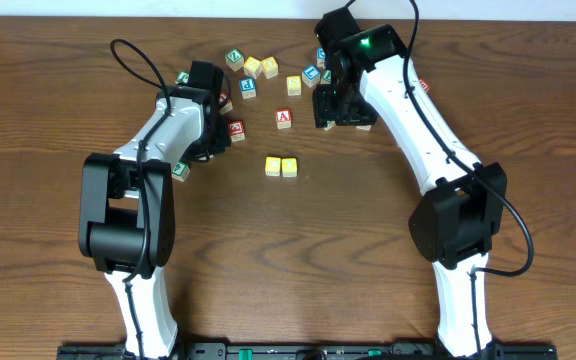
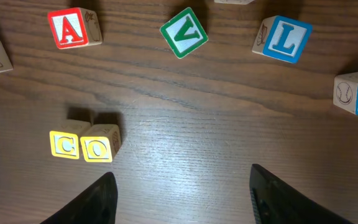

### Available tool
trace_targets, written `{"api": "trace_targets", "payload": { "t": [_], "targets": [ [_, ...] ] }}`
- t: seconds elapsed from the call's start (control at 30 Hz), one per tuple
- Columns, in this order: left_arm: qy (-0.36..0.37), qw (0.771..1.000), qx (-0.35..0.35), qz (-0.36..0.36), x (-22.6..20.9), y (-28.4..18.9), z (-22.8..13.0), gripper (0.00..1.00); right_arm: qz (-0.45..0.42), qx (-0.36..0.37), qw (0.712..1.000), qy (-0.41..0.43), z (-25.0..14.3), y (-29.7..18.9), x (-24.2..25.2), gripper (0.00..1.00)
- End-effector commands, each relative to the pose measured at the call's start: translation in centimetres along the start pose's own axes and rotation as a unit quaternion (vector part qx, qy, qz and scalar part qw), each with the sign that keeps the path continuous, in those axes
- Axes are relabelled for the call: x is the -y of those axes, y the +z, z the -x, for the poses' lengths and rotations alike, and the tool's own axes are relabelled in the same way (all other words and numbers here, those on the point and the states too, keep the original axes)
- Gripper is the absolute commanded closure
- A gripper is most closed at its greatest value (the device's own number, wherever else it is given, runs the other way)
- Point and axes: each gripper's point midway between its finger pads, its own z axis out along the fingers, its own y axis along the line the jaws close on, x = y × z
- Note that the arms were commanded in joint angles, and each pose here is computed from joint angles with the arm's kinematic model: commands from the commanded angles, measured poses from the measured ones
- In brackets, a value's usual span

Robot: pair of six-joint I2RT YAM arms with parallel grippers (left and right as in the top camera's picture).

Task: Spell out CORL
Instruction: 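Move the left gripper over the green R block and lower, then close the left gripper on the green R block and lift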

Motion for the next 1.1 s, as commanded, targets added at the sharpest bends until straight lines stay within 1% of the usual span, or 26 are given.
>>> {"api": "trace_targets", "payload": {
  "t": [0.0,0.07,0.27,0.5,0.67,0.83,0.93,1.07],
  "targets": [
    [-0.004,1.0,-0.005,0.012,-0.6,0.7,-0.2,0.72,-0.003,0.028,1.0,-0.002,0.8,-2.0,0.6,0.4],
    [-0.004,1.0,-0.001,0.011,-0.5,0.5,0.0,0.76,-0.003,0.028,1.0,0.003,1.0,-2.0,1.0,0.4],
    [0.006,1.0,0.016,0.002,-0.4,-1.1,0.7,0.76,-0.006,0.032,0.999,0.019,1.6,-2.4,2.9,0.4],
    [0.025,0.998,0.054,-0.017,-0.3,-5.3,1.8,0.76,-0.005,0.068,0.996,0.062,2.9,-5.6,7.1,0.39],
    [0.036,0.995,0.084,-0.037,0.6,-9.0,1.7,0.76,-0.006,0.097,0.99,0.098,3.4,-8.2,10.5,0.37],
    [0.071,0.991,0.089,-0.078,3.9,-11.3,0.0,0.76,-0.009,0.105,0.987,0.124,3.6,-9.1,12.9,0.36],
    [0.104,0.986,0.076,-0.107,6.8,-11.8,-2.0,0.76,-0.011,0.104,0.986,0.133,3.6,-9.1,13.8,0.36],
    [0.135,0.981,0.072,-0.123,10.2,-12.3,-4.6,0.76,-0.013,0.103,0.985,0.137,3.6,-9.1,14.1,0.35]
  ]
}}
